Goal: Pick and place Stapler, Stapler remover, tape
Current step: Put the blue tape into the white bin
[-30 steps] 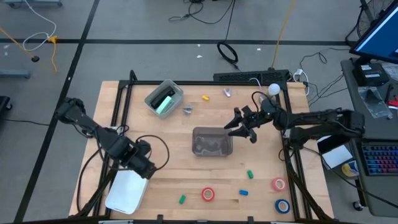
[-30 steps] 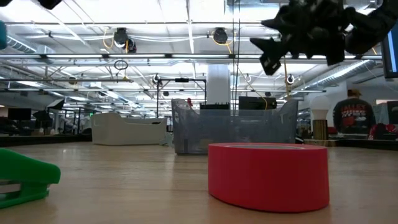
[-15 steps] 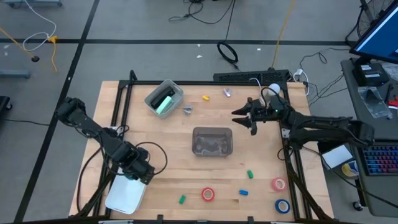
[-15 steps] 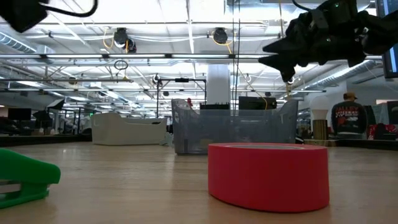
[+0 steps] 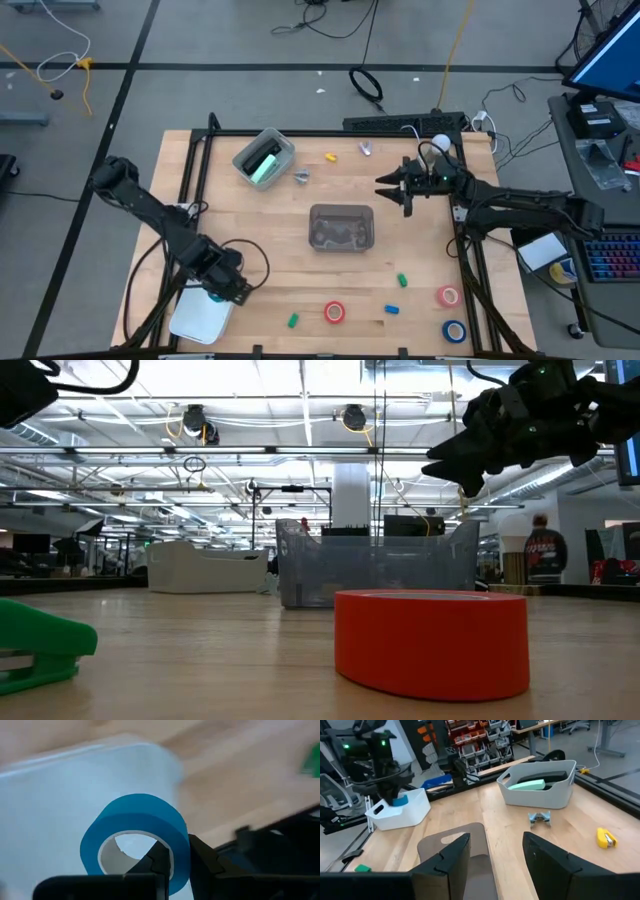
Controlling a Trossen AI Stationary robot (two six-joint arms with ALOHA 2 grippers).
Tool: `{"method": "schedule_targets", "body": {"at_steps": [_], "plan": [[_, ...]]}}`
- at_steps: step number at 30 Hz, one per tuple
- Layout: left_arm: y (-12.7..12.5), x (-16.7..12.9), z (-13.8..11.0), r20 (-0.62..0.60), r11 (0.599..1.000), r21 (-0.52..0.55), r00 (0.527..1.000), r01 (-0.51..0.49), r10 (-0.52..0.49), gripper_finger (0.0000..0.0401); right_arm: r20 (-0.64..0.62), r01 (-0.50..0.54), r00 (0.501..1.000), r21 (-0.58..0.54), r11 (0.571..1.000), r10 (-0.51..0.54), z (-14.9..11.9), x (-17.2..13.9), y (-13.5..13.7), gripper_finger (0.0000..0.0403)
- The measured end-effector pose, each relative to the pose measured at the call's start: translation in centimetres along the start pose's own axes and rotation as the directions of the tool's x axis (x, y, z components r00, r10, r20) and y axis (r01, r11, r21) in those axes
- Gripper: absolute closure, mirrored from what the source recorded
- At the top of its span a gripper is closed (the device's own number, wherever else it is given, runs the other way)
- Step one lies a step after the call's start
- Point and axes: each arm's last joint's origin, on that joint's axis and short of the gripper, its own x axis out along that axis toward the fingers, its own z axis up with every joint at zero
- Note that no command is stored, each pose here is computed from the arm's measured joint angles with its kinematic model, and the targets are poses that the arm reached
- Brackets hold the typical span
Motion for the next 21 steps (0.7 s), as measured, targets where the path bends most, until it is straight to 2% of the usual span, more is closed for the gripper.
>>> {"method": "schedule_targets", "body": {"at_steps": [2,8,12,21], "plan": [[0.3,0.7,0.0,0.007,1.0,-0.017,1.0,0.009,-0.009,0.0364,0.004,0.001,1.0,0.001,1.0,-0.001,0.1,0.0,-0.1,0.023],[1.4,1.5,-0.6,-0.012,0.996,-0.064,0.998,-0.059,0.058,0.0364,0.009,0.018,1.0,0.006,1.0,-0.018,0.1,-0.1,-0.4,0.0226],[1.8,1.6,-0.9,0.028,0.994,-0.069,0.996,-0.084,0.086,0.0364,0.012,0.029,0.999,0.008,1.0,-0.03,0.2,-0.2,-0.6,0.0225],[3.4,3.4,-0.2,0.064,0.989,-0.089,0.99,-0.12,0.126,0.0364,0.015,0.035,0.999,0.01,0.999,-0.035,0.2,-0.3,-0.7,0.023]]}}
